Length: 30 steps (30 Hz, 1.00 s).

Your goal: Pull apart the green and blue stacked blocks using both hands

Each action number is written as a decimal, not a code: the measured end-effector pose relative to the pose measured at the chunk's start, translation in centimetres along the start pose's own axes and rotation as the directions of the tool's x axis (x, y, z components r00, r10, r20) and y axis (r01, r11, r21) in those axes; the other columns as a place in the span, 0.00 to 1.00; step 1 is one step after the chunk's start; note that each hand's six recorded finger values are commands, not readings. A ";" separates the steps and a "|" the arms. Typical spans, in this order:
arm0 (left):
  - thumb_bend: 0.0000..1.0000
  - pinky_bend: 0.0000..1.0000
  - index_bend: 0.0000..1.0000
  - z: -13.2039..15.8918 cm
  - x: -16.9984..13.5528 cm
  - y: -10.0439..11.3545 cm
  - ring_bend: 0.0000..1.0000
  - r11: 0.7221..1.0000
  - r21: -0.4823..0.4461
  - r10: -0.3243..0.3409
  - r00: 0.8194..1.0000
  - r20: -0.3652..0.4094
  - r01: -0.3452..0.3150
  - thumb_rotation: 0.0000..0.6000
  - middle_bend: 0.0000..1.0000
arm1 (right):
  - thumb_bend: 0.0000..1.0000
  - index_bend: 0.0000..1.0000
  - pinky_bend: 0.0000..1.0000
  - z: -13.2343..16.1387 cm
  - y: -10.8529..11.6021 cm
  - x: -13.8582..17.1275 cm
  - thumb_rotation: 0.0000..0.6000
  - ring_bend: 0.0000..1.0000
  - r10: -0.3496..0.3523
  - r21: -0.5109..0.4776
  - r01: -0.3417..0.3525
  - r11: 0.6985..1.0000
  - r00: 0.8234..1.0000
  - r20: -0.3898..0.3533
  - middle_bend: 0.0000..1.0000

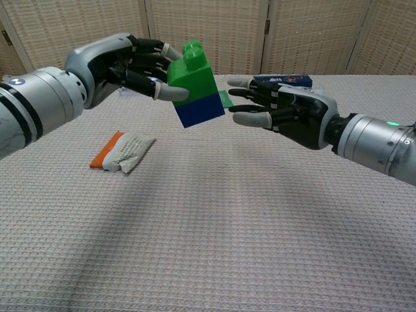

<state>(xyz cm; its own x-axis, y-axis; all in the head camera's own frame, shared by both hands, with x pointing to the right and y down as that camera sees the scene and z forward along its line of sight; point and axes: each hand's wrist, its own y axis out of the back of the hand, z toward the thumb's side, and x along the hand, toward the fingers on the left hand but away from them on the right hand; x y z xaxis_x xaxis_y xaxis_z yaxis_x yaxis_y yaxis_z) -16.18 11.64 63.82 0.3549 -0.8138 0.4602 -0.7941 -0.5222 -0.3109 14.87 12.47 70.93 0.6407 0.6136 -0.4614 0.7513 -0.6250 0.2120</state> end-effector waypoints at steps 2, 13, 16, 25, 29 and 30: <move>0.42 0.00 0.66 0.0 0.0 0.0 0.34 1.000 -0.001 0.000 1.000 -0.001 0.000 1.00 0.84 | 0.31 0.11 0.08 0.0 -0.2 -0.2 1.00 0.10 0.002 -0.002 -0.002 1.000 1.000 0.001 0.05; 0.42 0.00 0.66 0.1 0.0 -0.1 0.34 1.000 -0.010 -0.006 1.000 0.001 0.006 1.00 0.84 | 0.31 0.13 0.09 0.1 -1.7 -1.7 1.00 0.11 0.024 -0.001 -0.024 1.000 1.000 0.011 0.06; 0.42 0.00 0.66 0.1 0.0 -0.4 0.34 1.000 -0.008 -0.013 1.000 0.001 0.013 1.00 0.84 | 0.31 0.13 0.09 0.4 -2.2 -2.1 1.00 0.11 0.032 -0.003 -0.032 0.999 0.999 0.006 0.06; 0.42 0.00 0.66 0.2 0.0 -0.7 0.34 1.000 -0.010 -0.020 1.000 0.001 0.020 1.00 0.84 | 0.31 0.22 0.10 0.6 -2.6 -2.8 1.00 0.13 0.028 0.005 -0.028 1.000 1.000 0.011 0.07; 0.42 0.00 0.66 0.2 -0.1 -0.7 0.34 1.000 -0.011 -0.023 1.000 0.002 0.023 1.00 0.84 | 0.31 0.27 0.11 0.5 -2.8 -3.1 1.00 0.15 0.026 0.002 -0.026 1.000 0.999 0.019 0.09; 0.42 0.00 0.66 0.2 -0.1 -0.7 0.34 1.000 -0.010 -0.023 1.000 0.002 0.023 1.00 0.84 | 0.31 0.28 0.11 0.4 -2.8 -3.2 1.00 0.16 0.026 0.001 -0.026 1.000 0.999 0.020 0.09</move>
<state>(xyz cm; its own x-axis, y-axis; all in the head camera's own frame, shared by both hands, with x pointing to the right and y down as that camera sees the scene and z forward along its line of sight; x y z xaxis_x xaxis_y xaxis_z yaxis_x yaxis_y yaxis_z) -15.50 12.02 63.83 0.3739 -0.8019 0.4659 -0.7908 -0.5381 -0.2915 10.64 12.09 71.41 0.6567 0.5876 -0.4727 0.7341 -0.6414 0.2227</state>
